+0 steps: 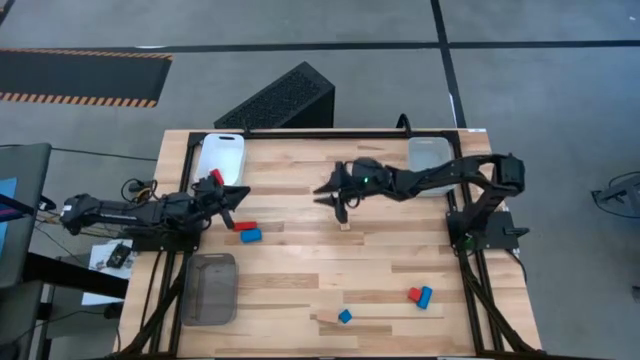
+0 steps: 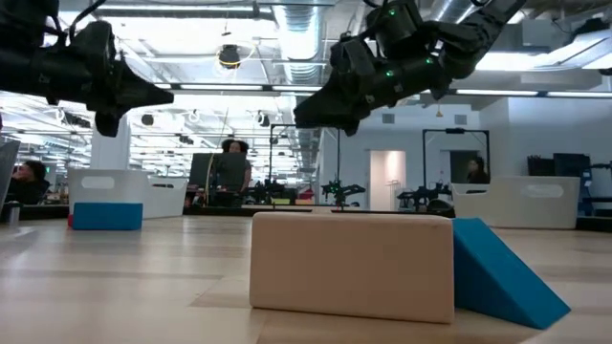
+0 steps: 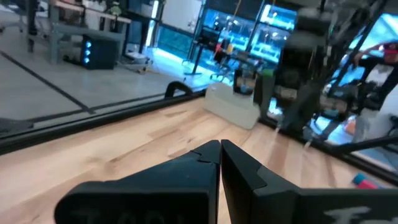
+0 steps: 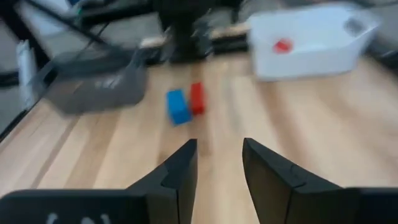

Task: Sort & place blocks by color
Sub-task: Put the top red block into the white bin

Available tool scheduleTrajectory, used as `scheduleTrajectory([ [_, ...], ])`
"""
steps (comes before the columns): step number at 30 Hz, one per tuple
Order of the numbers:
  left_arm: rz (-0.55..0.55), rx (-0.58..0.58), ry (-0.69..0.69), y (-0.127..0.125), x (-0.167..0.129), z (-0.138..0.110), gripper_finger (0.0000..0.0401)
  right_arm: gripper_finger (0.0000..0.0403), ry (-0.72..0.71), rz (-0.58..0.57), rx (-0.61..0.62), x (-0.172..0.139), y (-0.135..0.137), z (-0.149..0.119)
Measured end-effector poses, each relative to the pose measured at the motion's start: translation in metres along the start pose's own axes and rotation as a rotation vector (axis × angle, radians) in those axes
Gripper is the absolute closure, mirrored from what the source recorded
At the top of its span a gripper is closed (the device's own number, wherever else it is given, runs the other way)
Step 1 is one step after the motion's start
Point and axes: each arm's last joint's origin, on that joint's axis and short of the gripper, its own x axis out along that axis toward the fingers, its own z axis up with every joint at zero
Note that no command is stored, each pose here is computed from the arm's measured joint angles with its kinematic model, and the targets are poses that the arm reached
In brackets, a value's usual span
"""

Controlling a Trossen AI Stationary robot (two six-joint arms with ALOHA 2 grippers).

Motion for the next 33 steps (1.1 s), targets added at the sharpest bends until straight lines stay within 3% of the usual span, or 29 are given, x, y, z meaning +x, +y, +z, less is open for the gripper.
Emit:
scheduleTrajectory([
  [10,-0.063,-0.014,-0.002,-0.014,0.004,-0.001,0.0401,0.0248,0.047,0.029,-0.043,0.006,0.031,-0.006],
  [19,-0.021,0.072,0.041,-0.031,0.012,0.009,0.0401,0.0251,0.085,-0.010,-0.046,0.001,0.017,-0.018],
  [26,0.018,0.104,0.099,-0.039,0.022,0.006,0.0401,0.0250,0.071,-0.050,-0.008,-0.021,0.003,-0.028],
  [33,0.057,0.117,0.156,-0.050,0.037,0.005,0.0401,0.0243,0.074,-0.020,-0.024,-0.039,0.014,-0.037],
])
